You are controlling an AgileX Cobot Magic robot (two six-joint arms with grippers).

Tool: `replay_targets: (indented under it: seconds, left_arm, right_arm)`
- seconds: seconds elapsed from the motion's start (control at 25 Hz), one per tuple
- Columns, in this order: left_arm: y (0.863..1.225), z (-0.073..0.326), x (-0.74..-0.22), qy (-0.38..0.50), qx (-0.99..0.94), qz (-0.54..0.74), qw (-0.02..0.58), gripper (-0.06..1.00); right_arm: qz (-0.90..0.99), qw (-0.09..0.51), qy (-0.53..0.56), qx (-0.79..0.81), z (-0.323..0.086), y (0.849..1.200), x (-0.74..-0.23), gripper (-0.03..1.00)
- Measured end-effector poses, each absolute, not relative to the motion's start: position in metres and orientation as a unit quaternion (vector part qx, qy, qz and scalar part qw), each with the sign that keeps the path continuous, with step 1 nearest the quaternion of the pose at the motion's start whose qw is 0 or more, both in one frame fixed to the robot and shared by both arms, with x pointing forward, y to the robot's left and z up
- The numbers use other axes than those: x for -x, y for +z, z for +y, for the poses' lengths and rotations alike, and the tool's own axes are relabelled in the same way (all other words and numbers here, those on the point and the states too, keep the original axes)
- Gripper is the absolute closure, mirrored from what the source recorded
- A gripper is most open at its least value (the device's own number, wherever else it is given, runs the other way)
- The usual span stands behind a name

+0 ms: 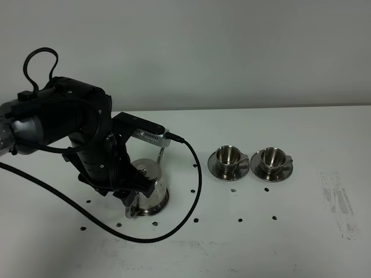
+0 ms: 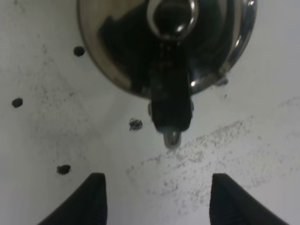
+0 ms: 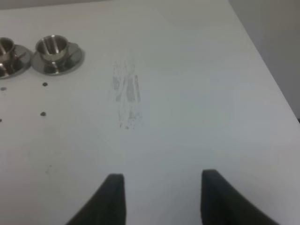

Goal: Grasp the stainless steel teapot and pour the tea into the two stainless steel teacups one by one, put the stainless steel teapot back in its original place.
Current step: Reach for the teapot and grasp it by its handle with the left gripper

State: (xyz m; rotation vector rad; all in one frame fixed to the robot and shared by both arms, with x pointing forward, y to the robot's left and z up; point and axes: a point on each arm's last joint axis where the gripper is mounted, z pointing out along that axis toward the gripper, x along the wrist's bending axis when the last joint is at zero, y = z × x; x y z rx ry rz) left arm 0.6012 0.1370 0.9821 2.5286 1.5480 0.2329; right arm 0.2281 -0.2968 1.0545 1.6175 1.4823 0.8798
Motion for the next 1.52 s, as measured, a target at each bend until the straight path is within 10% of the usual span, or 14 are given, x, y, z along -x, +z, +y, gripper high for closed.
replay_targets:
  seconds: [1.52]
  left_arm:
    - [0.946, 0.121, -0.629, 0.05, -0.836, 0.541, 0.079, 0.44]
  right_arm:
    - [0.58, 0.38, 0.345, -0.633, -0.297, 1.055, -0.228, 0.59]
